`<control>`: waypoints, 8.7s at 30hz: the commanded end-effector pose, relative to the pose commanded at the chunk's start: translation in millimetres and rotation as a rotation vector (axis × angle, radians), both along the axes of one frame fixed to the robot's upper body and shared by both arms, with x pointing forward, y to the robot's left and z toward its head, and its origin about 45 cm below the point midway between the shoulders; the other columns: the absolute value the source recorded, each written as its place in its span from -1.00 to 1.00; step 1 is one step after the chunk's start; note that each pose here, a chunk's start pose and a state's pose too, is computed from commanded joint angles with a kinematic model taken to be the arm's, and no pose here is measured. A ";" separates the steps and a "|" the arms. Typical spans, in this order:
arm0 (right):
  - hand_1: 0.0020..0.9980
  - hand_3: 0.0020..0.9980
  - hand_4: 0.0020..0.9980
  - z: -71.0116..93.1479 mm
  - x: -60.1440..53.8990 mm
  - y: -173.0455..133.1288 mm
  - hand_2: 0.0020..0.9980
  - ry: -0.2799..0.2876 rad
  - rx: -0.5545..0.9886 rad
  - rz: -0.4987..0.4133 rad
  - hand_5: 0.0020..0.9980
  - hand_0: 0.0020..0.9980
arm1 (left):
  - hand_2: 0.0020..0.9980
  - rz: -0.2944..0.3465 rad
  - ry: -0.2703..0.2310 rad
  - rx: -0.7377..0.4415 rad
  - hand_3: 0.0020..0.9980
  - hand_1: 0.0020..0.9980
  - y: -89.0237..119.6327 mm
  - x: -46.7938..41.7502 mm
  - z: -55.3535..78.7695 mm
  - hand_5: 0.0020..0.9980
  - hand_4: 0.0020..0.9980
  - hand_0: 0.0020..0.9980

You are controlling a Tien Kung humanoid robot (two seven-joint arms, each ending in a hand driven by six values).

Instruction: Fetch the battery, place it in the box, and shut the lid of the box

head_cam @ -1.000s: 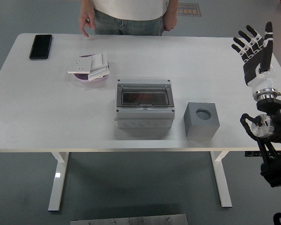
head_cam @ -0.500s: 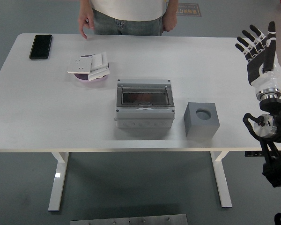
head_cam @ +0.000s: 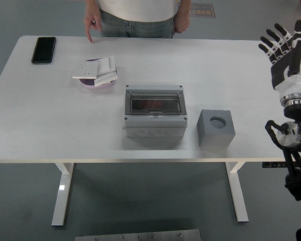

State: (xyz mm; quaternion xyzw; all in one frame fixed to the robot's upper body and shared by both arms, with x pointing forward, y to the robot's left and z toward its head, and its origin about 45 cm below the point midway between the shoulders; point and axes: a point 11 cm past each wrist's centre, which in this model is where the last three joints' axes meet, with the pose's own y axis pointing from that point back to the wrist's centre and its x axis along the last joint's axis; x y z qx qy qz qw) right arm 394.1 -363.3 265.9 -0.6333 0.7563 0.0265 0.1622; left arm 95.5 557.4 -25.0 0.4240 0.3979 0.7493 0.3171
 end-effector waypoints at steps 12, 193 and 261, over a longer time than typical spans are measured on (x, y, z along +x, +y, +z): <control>0.44 0.53 0.88 -1.4 -5.3 -2.8 0.46 0.001 0.001 -0.007 0.89 0.56 | 0.30 -0.020 0.002 0.009 0.22 0.45 5.3 10.7 6.9 -0.51 0.44 0.21; 0.47 0.69 -0.07 2.9 9.6 30.1 0.53 0.019 -0.072 0.077 -0.44 0.57 | 0.29 0.020 0.013 -0.029 0.21 0.44 -9.9 -16.7 -10.6 -0.57 0.44 0.22; 0.48 0.65 0.96 -0.5 10.0 26.2 0.54 0.019 0.010 0.071 1.00 0.58 | 0.29 0.025 0.013 -0.029 0.20 0.45 -9.4 -17.2 -10.2 -0.57 0.44 0.22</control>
